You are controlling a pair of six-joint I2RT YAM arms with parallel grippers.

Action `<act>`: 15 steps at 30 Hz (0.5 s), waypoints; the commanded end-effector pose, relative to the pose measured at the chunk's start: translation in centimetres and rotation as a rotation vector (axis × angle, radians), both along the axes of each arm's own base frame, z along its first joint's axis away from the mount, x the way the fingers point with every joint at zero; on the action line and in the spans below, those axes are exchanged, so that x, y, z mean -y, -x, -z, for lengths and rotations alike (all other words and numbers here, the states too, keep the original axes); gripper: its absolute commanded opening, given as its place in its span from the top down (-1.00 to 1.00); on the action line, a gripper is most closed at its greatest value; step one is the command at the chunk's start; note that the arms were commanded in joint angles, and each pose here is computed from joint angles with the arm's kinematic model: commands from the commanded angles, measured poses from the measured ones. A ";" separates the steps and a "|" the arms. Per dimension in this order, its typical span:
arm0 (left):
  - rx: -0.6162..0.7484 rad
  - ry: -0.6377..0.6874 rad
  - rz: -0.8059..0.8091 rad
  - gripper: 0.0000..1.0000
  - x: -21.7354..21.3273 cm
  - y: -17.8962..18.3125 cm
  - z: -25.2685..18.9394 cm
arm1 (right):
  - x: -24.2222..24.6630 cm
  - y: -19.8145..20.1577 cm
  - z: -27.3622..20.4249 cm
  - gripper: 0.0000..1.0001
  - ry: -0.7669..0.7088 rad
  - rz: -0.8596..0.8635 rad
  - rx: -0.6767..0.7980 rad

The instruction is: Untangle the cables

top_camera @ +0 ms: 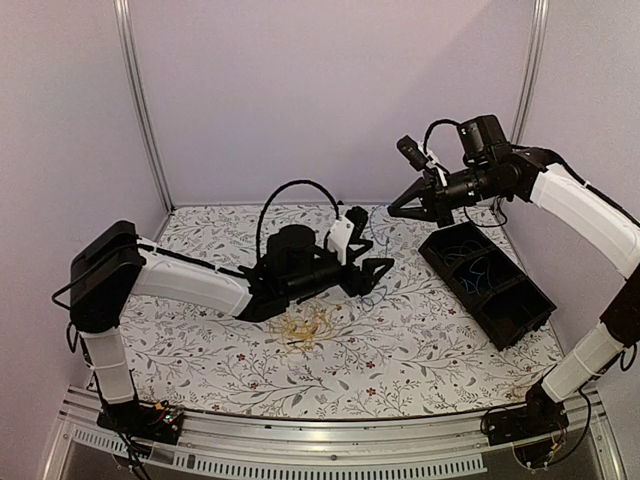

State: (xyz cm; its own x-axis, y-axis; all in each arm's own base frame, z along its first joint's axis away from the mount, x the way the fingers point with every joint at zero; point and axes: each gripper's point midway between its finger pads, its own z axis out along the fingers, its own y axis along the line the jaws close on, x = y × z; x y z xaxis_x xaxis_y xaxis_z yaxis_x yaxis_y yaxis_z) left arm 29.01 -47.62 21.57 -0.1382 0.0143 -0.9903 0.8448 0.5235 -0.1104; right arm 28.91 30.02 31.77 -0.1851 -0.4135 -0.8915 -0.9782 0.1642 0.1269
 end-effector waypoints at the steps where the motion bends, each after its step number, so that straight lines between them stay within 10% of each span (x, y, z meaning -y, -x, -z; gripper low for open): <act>1: 0.029 0.068 0.057 -0.29 3.1 -0.7 -0.4 | -0.3 0.8 -3.2 1.00 -0.039 -0.037 0.039; 8: -0.168 0.096 0.049 0.50 2.6 -3.4 6.2 | 0.8 1.7 -10.6 1.00 -0.110 -0.031 0.233; 15: -0.314 0.097 0.023 0.79 0.9 -4.7 10.8 | 3.8 2.8 -20.3 1.00 -0.240 0.010 0.435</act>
